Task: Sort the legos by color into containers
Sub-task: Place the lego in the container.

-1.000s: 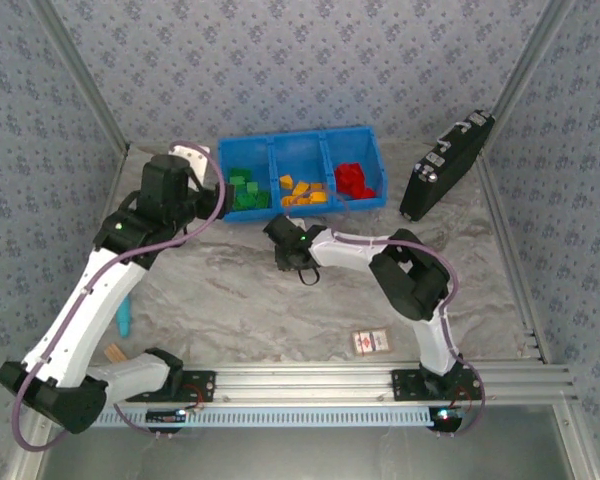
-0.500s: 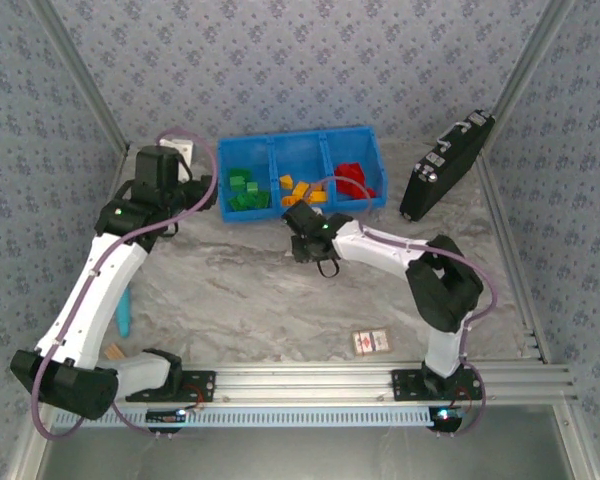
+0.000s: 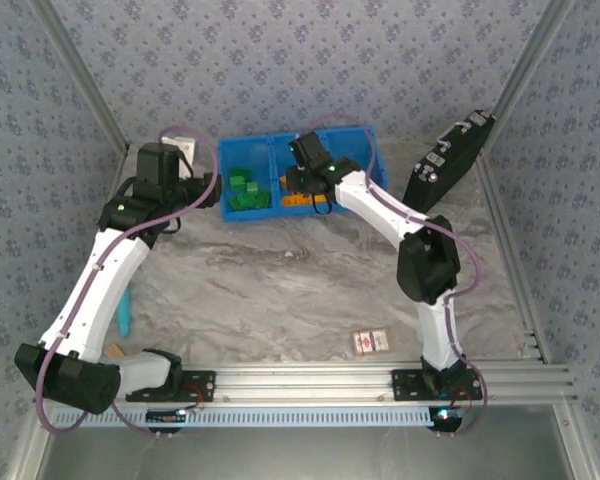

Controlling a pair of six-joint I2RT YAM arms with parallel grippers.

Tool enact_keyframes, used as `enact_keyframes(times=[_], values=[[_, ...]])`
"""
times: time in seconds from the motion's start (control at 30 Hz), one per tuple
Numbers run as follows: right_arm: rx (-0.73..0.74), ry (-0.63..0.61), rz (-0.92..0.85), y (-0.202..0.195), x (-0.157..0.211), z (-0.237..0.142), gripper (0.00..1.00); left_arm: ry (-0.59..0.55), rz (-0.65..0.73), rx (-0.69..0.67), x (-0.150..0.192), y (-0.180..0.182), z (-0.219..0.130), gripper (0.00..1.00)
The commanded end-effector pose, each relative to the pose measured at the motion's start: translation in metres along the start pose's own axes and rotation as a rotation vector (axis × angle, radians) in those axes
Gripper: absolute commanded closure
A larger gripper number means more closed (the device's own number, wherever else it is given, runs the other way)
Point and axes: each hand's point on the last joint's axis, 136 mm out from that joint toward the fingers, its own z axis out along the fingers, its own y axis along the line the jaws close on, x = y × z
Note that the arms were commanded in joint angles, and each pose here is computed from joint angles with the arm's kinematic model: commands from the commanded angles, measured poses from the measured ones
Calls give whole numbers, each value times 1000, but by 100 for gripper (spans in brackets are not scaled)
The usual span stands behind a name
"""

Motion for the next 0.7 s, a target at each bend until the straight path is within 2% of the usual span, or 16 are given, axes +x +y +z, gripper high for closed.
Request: enact_keyframes(times=[0.0,0.4,0.67], values=[[-16,0,-37,1,-15,19,82,-22,-23,16,-6,-1,1,18],[-8,-39,16,-26,-50,79,82,7,-15,25,-5,-3,14,18],[-70,12,102,-44,-35,120,79,40,-6,29,-1,-6,28,18]])
